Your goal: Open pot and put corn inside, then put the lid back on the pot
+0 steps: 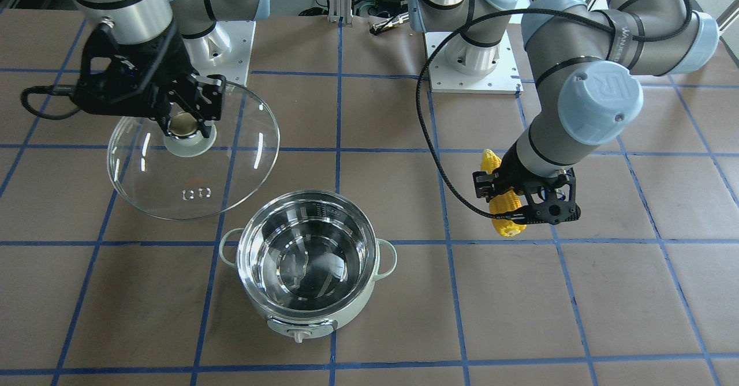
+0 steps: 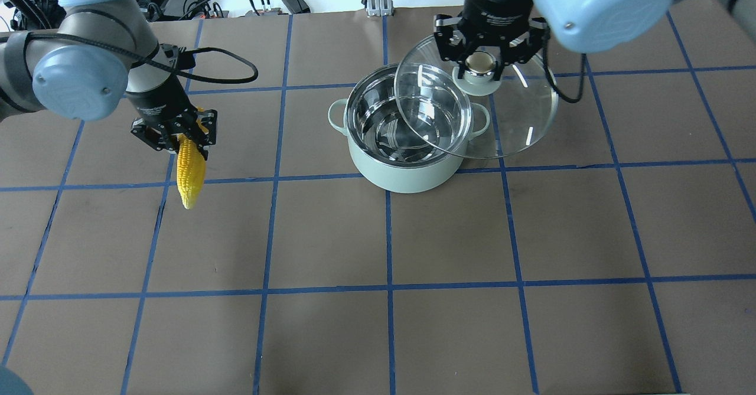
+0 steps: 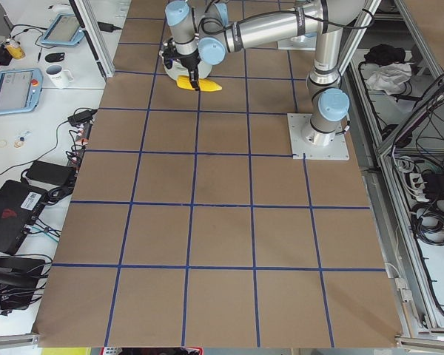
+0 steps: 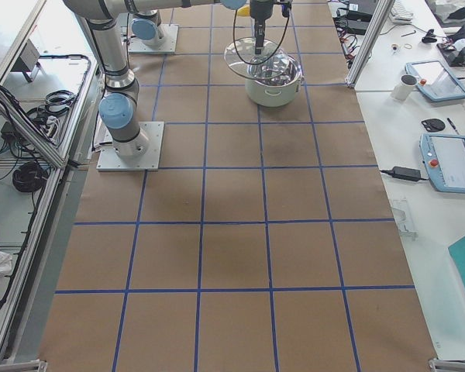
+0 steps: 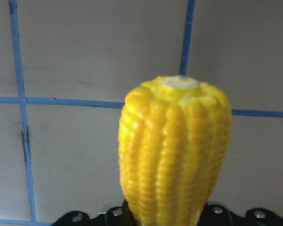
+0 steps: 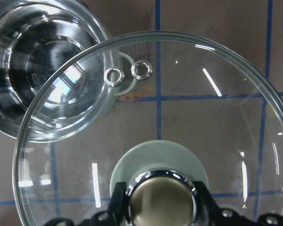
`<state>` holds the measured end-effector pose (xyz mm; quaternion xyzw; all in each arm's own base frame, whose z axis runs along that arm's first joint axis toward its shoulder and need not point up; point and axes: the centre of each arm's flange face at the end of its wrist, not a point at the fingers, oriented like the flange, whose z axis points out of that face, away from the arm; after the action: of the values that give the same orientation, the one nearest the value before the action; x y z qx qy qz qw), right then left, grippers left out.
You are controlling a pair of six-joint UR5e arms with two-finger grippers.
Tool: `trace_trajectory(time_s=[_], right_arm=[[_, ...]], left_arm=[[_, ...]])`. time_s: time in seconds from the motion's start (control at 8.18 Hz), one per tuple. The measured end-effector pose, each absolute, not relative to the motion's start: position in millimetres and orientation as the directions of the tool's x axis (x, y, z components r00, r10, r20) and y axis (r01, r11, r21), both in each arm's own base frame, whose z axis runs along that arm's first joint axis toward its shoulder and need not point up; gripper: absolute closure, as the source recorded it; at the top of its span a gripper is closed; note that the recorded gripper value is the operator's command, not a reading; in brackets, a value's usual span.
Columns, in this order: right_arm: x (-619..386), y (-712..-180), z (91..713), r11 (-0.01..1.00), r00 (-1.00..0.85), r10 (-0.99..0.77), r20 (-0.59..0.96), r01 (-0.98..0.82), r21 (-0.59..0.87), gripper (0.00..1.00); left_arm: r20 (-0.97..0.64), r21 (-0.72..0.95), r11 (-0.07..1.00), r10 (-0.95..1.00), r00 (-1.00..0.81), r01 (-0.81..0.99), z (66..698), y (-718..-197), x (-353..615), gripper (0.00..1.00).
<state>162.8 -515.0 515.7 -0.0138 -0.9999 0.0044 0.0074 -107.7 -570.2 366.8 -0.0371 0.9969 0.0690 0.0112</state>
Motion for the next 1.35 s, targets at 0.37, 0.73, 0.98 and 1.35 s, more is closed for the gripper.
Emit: trace_trajectory(time_s=[0.37,0.73,0.98,1.35], right_arm=[[102,-505,524,0.999,-1.0,-0.008,0.009,-0.007,0.053,1.0],[97,-502,529,0.999,-1.0,-0.016,0.02,-0.015,0.042,1.0],[96,-501,529,0.999,-1.0,-0.017,0.024,-0.016,0.042,1.0],[96,-501,529,0.999,-1.0,-0.017,0.026,-0.016,0.042,1.0]], left_arm=[[0.032,0.079,0.996,-0.035,-0.999,-0.033,410,-583,-221,1.0],[0.056,0.064,0.998,-0.014,-0.998,-0.01,396,-609,-327,1.0],[0.08,0.081,0.997,-0.018,-0.997,-0.012,372,-628,-368,1.0],[0.078,0.105,0.992,-0.074,-0.994,-0.065,337,-644,-382,1.0]])
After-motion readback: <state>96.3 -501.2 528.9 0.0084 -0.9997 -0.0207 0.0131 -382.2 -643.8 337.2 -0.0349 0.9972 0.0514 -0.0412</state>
